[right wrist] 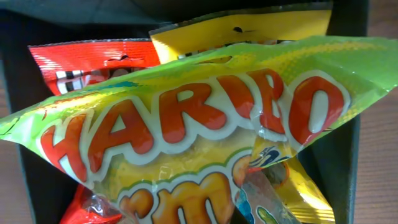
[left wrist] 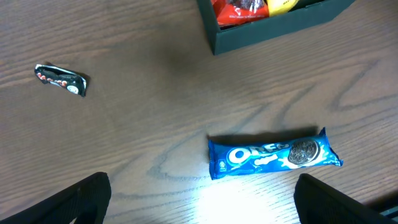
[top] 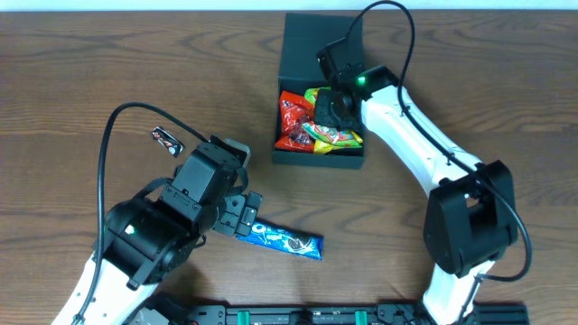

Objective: Pack container

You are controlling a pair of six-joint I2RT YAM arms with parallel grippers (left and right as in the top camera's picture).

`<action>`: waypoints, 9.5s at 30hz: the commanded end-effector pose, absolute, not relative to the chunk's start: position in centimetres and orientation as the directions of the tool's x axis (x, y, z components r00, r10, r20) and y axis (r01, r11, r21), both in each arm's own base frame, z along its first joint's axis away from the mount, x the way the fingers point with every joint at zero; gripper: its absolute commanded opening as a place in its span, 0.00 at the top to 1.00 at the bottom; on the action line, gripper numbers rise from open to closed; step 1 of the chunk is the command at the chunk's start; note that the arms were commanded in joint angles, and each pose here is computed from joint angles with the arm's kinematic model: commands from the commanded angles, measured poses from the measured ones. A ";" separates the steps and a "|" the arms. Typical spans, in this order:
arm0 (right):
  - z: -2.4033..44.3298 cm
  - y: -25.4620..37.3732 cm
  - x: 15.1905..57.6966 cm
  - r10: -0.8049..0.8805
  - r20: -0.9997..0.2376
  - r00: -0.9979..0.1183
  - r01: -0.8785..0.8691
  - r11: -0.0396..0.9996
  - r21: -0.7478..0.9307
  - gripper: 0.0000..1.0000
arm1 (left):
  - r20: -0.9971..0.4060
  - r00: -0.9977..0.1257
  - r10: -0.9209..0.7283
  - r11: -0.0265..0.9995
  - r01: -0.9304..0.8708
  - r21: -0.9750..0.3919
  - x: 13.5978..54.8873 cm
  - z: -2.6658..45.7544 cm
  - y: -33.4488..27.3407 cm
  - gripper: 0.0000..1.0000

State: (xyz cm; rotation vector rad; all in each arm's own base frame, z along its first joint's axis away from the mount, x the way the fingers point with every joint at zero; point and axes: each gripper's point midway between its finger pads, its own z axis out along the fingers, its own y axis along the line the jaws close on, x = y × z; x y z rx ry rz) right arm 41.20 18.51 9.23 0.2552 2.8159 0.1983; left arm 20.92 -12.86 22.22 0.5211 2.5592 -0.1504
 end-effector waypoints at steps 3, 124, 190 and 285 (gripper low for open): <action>9.8 18.5 42.0 0.145 -0.308 -0.940 0.100 0.982 0.158 0.99 | -0.511 -0.791 0.336 0.919 0.395 -0.006 20.8 22.2 -12.8 0.05; 23.1 12.0 32.1 -0.039 -0.447 -0.894 0.011 0.994 -0.110 0.01 | -0.520 -0.853 0.037 0.993 0.089 -0.076 17.2 23.5 -8.0 0.05; 19.9 5.1 19.9 -0.013 -0.433 -0.901 0.037 0.994 -0.106 0.01 | 0.057 -0.629 -0.775 0.632 -0.769 0.095 15.5 0.3 -21.5 0.15; 20.4 5.0 21.0 -0.002 -0.481 -0.877 0.059 0.992 -0.113 0.01 | -0.290 -0.920 0.262 0.948 0.301 -0.099 40.8 7.8 -26.3 0.93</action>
